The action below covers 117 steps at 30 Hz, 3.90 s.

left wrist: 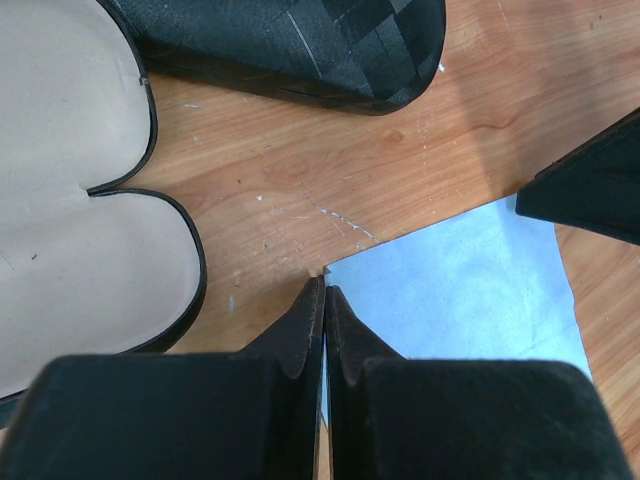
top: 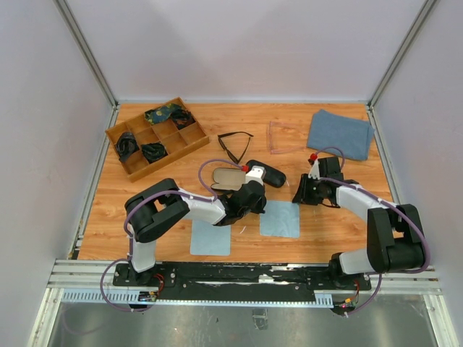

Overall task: Organize the sunglasses
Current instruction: Fold the glasses cleaning cloth at the center of the board.

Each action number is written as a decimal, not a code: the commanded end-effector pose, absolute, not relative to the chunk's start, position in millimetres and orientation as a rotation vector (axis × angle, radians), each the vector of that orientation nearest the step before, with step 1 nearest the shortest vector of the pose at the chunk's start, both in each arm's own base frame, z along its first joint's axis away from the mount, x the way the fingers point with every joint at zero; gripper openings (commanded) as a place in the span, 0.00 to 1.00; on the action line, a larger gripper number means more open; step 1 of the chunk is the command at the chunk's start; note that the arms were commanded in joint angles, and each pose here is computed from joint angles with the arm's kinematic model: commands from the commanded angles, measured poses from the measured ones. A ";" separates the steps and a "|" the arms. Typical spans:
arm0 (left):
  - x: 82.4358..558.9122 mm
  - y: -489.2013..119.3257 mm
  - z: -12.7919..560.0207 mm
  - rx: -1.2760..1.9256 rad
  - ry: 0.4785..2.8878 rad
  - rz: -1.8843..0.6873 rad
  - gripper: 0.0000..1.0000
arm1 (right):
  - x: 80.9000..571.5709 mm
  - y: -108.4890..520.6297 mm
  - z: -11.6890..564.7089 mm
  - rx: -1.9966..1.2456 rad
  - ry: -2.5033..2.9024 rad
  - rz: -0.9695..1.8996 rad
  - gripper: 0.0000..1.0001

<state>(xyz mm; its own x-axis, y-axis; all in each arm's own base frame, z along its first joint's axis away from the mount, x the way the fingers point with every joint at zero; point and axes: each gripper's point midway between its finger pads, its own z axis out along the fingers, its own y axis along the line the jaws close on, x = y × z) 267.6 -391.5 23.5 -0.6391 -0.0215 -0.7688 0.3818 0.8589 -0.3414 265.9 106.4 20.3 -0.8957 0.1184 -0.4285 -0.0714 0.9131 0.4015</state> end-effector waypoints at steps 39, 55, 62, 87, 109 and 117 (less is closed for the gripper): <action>271.9 -402.5 46.2 0.361 2.102 -0.649 0.00 | 265.5 106.8 46.0 -0.083 2.477 0.476 0.01; 250.7 -410.9 62.5 0.397 2.036 -0.723 0.01 | 243.4 105.3 45.3 -0.105 2.480 0.490 0.01; 243.0 -405.9 63.8 0.390 2.034 -0.719 0.01 | 230.7 105.3 44.3 -0.092 2.486 0.501 0.01; 215.5 -405.1 64.4 0.414 2.037 -0.743 0.00 | 197.8 102.3 36.2 -0.027 2.532 0.525 0.01; 198.7 -407.4 60.8 0.421 2.049 -0.754 0.00 | 184.2 98.9 31.5 0.067 2.581 0.522 0.01; 194.5 -406.9 62.7 0.419 2.048 -0.760 0.01 | 180.4 98.4 31.5 0.088 2.587 0.523 0.01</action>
<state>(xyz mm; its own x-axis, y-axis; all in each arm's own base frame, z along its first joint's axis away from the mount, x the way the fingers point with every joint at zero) 196.7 -405.7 48.8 -0.5670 0.0470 -0.8224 0.5531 0.7616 -0.3378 192.1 100.8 38.6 -0.8573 0.1447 -0.4941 -0.0686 0.9190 0.3883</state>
